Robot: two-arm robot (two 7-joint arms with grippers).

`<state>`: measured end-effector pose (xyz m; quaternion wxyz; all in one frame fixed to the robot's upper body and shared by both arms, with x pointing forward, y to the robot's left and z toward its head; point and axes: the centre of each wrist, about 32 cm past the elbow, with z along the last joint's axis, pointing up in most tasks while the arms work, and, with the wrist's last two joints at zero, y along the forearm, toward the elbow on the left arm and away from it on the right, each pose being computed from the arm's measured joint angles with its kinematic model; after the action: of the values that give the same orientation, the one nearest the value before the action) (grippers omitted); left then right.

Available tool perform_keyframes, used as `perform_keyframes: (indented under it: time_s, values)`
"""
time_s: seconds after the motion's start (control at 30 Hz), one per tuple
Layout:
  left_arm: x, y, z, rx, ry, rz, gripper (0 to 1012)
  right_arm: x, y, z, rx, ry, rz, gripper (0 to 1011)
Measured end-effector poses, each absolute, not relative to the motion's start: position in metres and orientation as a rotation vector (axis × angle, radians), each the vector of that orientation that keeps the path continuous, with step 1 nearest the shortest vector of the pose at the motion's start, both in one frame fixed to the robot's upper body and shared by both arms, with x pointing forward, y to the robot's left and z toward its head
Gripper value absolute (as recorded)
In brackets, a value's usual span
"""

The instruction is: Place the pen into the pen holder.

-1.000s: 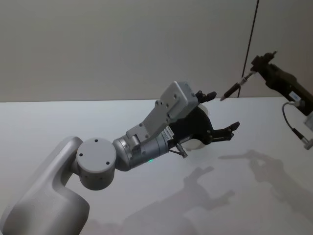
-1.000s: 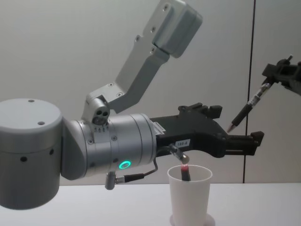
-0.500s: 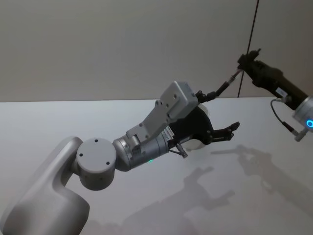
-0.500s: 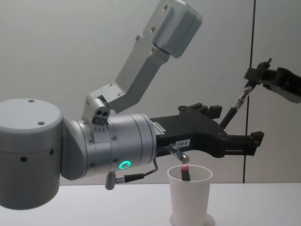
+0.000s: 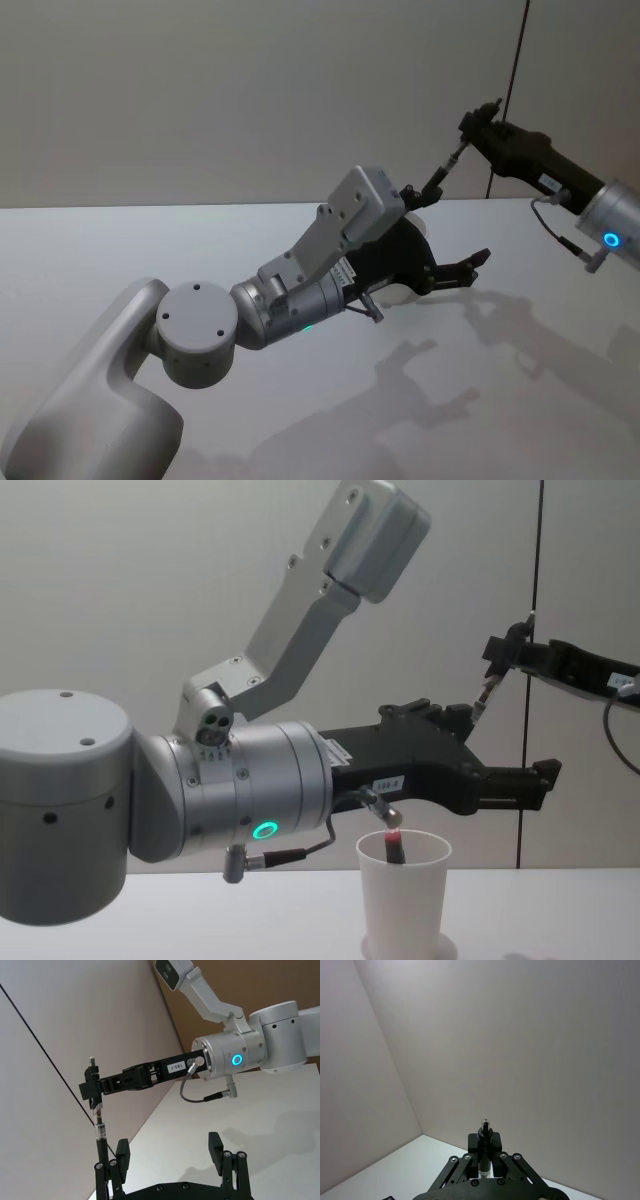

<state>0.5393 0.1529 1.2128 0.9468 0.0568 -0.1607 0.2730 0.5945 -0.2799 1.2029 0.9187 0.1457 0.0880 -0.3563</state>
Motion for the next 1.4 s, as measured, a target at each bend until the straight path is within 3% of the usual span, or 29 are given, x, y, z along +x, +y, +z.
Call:
perform_keyframes:
  time_s: [0.53, 1.4]
  values:
    - [0.539, 0.153, 1.213, 0.116, -0.327, 0.556, 1003, 0.615, -0.277, 1.199, 0.249, 0.142, -0.722, 132]
    - [0.539, 0.153, 1.213, 0.116, -0.327, 0.556, 1003, 0.627, -0.261, 1.182, 0.215, 0.126, -0.753, 132]
